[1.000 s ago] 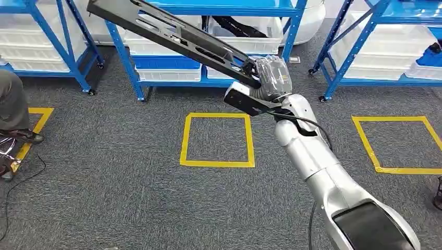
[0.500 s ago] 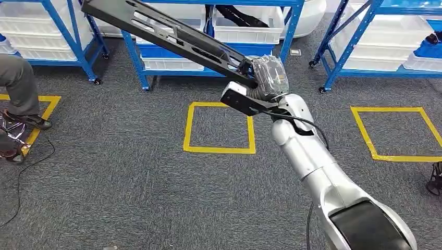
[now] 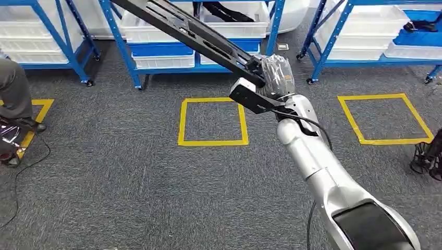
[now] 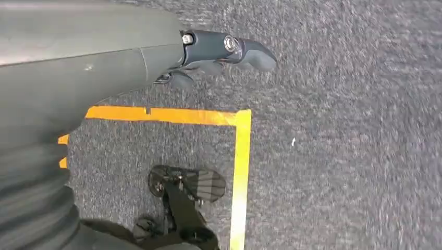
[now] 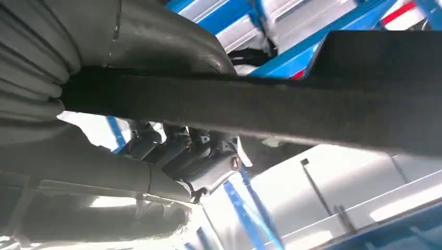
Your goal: Take the parts from the cabinet and place them on the table.
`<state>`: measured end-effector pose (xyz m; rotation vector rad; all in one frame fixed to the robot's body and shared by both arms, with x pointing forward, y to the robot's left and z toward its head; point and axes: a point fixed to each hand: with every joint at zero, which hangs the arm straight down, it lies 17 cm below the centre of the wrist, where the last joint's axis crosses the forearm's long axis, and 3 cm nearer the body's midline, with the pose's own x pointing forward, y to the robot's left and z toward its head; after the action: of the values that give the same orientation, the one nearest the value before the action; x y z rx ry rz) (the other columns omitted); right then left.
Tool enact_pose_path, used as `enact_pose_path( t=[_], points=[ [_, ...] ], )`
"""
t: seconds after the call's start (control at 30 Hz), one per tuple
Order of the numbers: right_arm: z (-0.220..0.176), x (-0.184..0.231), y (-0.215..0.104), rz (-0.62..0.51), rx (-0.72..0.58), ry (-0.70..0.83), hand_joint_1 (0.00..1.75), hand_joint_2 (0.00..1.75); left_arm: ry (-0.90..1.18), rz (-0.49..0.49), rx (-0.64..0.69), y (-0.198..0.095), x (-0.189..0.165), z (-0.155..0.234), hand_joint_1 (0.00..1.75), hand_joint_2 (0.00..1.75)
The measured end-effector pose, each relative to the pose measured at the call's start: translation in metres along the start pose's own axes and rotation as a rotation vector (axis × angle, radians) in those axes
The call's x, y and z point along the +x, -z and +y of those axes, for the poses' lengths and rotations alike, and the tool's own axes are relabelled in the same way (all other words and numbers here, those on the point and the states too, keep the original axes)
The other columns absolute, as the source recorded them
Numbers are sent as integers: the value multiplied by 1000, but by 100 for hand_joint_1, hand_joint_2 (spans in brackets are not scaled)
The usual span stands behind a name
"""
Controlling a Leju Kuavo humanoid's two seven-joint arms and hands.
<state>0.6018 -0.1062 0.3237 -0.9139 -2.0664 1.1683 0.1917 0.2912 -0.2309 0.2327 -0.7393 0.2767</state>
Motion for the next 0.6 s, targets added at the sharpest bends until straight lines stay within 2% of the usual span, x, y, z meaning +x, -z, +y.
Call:
enact_pose_path(
  t=[0.6],
  points=[
    [1,-9,-5,9,6,1,169,175,16,5,0,1,1,-1,0,175]
  ],
)
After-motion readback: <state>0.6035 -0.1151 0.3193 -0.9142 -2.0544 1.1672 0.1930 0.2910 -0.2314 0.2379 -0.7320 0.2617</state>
